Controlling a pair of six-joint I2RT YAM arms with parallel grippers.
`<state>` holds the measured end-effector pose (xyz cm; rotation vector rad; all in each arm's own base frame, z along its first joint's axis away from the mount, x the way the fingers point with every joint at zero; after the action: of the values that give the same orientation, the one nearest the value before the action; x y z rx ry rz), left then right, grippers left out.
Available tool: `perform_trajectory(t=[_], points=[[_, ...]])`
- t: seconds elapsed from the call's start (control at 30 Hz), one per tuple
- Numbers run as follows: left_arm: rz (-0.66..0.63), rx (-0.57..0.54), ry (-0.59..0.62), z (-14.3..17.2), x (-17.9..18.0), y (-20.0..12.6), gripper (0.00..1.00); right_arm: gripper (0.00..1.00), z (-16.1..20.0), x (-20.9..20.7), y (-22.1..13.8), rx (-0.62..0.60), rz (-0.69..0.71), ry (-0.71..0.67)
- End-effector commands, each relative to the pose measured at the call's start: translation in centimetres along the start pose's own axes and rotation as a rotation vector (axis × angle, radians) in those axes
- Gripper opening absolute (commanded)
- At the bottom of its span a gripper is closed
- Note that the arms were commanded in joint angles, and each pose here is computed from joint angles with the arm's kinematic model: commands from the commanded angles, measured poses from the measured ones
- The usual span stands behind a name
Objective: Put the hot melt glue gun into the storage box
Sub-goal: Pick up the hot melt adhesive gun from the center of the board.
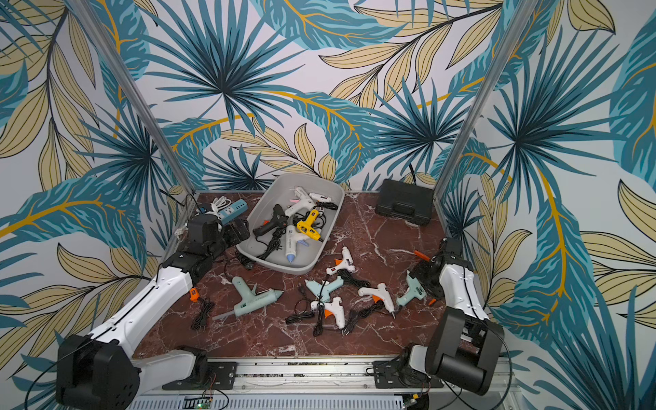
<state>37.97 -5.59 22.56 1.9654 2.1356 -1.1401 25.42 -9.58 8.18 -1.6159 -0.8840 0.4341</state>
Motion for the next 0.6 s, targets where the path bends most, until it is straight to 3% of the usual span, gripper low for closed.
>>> perform_trajectory(t=[0.0, 0.27, 0.57], points=[[0.021, -0.006, 0.021, -0.1, 0.0, -0.1, 1.00, 0.76, 2.6, -0.6, 0.4, 0.065, -0.005, 0.052], [0.045, -0.008, 0.046, 0.1, -0.4, 0.6, 1.00, 0.74, 6.5, -2.0, 0.8, 0.069, 0.004, 0.158], [0.092, 0.031, 0.048, 0.6, -1.4, 1.6, 1.00, 0.70, 6.8, -0.8, 1.8, 0.034, -0.059, 0.202]])
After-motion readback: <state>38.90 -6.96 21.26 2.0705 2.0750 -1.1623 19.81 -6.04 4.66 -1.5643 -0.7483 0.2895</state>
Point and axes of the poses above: each gripper's point midway between its finger pads, its own y axis out along the fingers, its own x axis along the line the jaws close on, z = x × y, the point moved 1 cm from there along -y, back along the fingers, and after that the axes turned 4 degrees about -y, right-handed, at the moved point
